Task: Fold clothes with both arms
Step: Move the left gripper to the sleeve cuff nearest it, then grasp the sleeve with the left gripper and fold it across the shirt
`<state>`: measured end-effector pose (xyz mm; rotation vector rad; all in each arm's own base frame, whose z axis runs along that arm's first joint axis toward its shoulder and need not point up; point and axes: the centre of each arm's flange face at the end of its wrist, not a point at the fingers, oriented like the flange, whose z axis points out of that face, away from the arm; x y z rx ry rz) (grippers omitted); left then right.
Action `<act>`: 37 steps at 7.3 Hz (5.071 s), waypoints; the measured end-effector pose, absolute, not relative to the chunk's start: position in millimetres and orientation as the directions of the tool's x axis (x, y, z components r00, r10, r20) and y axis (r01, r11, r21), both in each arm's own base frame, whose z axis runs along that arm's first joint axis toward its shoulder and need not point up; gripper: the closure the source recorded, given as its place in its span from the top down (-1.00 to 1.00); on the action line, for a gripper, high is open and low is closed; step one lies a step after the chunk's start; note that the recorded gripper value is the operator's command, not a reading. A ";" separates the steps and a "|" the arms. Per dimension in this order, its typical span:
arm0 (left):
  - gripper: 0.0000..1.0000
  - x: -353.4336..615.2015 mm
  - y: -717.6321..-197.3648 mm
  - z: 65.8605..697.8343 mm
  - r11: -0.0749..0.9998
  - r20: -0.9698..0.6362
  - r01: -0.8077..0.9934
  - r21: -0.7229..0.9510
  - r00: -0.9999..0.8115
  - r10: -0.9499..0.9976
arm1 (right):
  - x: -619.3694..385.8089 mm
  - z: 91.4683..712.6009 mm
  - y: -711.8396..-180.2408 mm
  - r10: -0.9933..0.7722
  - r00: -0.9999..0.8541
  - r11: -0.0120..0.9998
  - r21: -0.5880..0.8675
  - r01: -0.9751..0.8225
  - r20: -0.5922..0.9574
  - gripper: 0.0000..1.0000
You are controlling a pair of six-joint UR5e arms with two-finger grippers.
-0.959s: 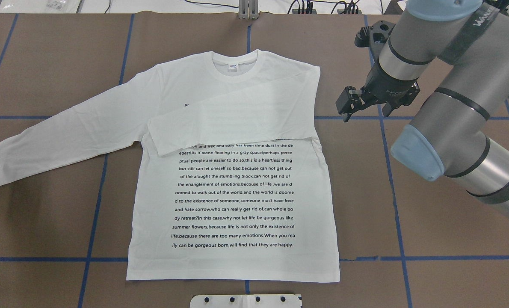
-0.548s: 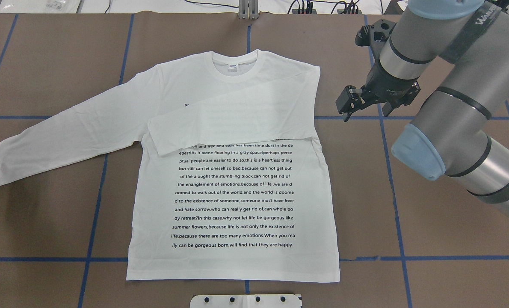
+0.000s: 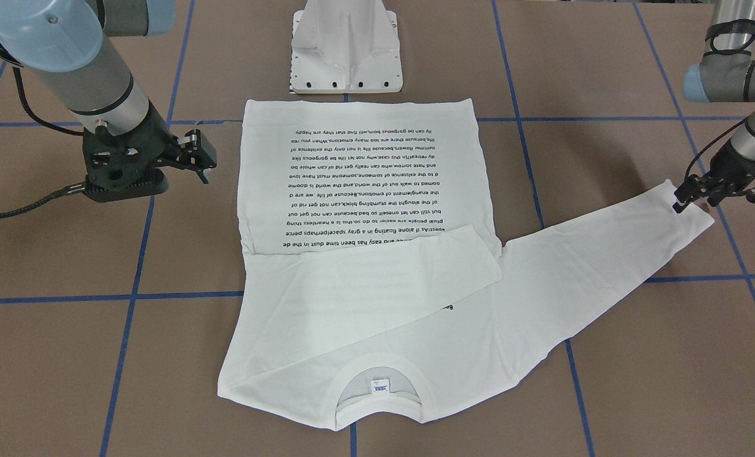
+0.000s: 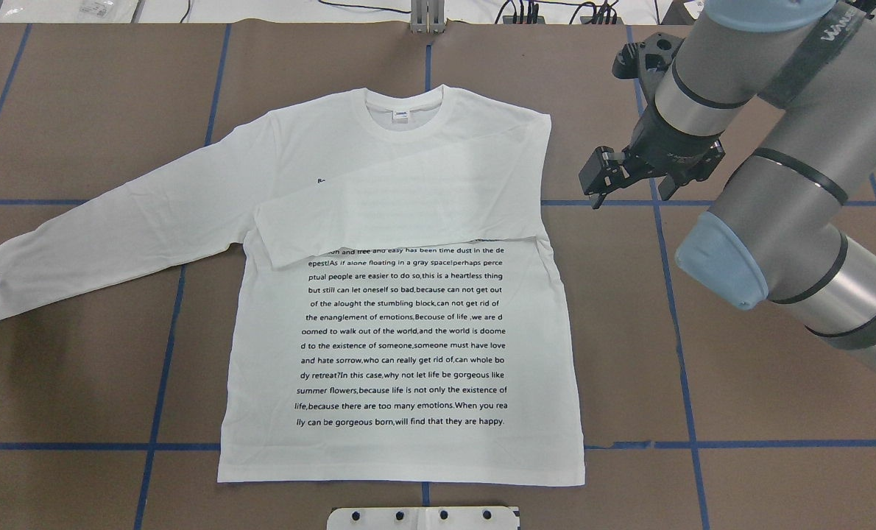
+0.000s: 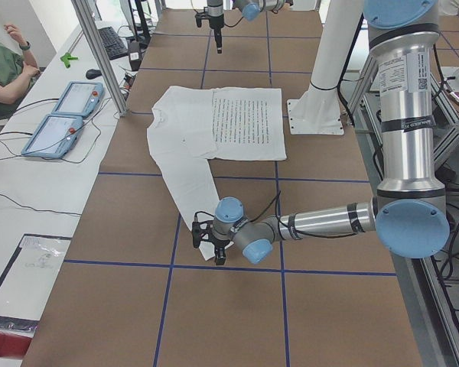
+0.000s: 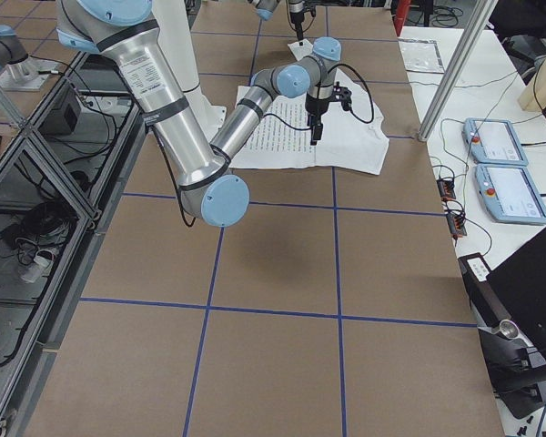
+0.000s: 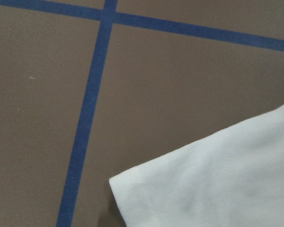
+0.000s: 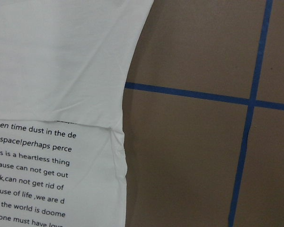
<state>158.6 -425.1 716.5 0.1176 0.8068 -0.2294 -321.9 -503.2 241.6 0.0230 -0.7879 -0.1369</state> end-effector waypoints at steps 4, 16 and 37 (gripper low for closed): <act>-0.82 159.6 -425.4 713.5 0.969 -0.730 0.245 0.020 0.666 -0.153 | -318.3 241.6 -505.3 -0.125 0.697 0.992 0.070 0.107 0.706 1.00; -1.00 271.0 -536.2 337.8 0.978 -0.874 0.146 -0.150 0.442 -0.200 | -270.0 293.6 -479.8 -0.084 0.727 0.996 0.046 0.072 0.682 1.00; 1.00 594.8 -519.4 114.7 0.983 -0.957 0.151 -0.107 0.251 -0.143 | -256.1 343.9 -475.5 -0.066 0.720 0.998 0.043 0.050 0.690 1.00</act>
